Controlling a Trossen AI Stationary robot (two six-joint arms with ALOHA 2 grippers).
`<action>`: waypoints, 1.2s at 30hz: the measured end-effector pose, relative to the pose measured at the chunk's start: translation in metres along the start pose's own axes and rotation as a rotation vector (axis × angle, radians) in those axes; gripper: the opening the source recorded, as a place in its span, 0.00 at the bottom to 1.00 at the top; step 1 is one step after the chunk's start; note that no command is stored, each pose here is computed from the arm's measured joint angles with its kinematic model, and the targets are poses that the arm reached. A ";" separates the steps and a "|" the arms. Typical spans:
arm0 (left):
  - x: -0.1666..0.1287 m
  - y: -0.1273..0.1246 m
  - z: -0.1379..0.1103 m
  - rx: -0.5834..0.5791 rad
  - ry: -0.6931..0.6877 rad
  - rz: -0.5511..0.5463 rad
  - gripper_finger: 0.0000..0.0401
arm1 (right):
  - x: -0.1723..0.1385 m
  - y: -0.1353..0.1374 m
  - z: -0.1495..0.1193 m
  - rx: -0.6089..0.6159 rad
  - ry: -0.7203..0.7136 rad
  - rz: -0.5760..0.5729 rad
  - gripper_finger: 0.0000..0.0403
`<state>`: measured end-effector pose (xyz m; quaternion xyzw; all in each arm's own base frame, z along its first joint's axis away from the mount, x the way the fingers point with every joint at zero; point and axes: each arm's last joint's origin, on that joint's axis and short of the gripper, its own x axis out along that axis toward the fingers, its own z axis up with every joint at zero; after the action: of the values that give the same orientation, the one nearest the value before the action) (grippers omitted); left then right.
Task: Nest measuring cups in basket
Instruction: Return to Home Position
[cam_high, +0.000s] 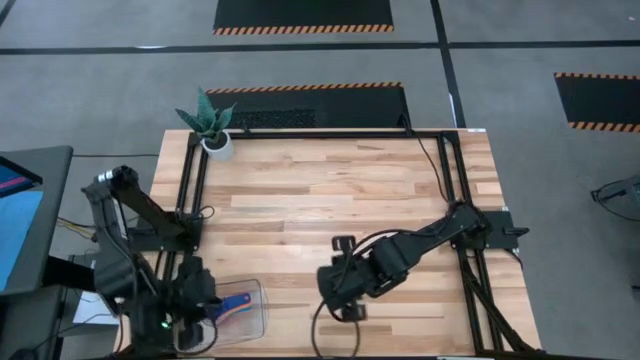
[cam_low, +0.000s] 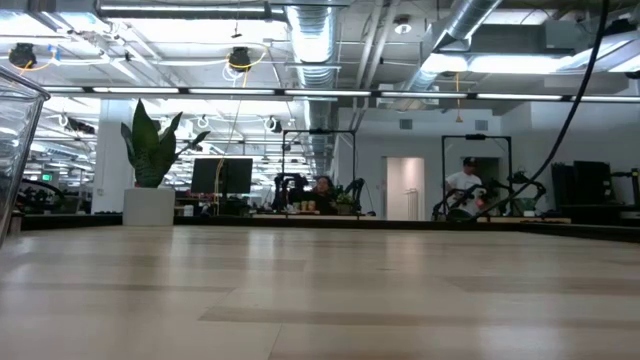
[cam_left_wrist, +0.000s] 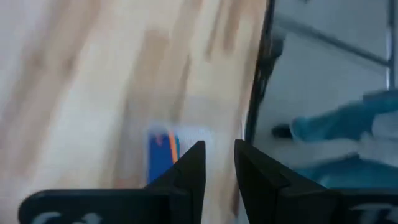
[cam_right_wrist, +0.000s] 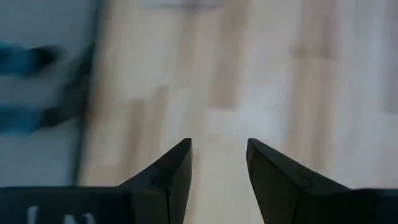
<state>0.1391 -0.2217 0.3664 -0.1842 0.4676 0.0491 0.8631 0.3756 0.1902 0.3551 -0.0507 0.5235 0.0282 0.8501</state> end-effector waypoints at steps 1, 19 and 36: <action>-0.006 0.003 0.003 0.041 -0.053 -0.007 0.18 | -0.006 0.000 -0.001 -0.014 0.007 0.057 0.44; -0.015 0.119 -0.044 0.164 -0.667 -0.538 0.18 | -0.082 -0.004 -0.071 -0.295 -0.640 0.296 0.44; 0.081 0.196 -0.055 0.306 -1.052 -0.833 0.18 | 0.002 -0.094 -0.220 -0.027 -1.220 0.466 0.44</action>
<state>0.0902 -0.0669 0.2193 -0.1764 -0.1218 -0.2704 0.9386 0.1914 0.0717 0.2602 0.0785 -0.0561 0.2422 0.9654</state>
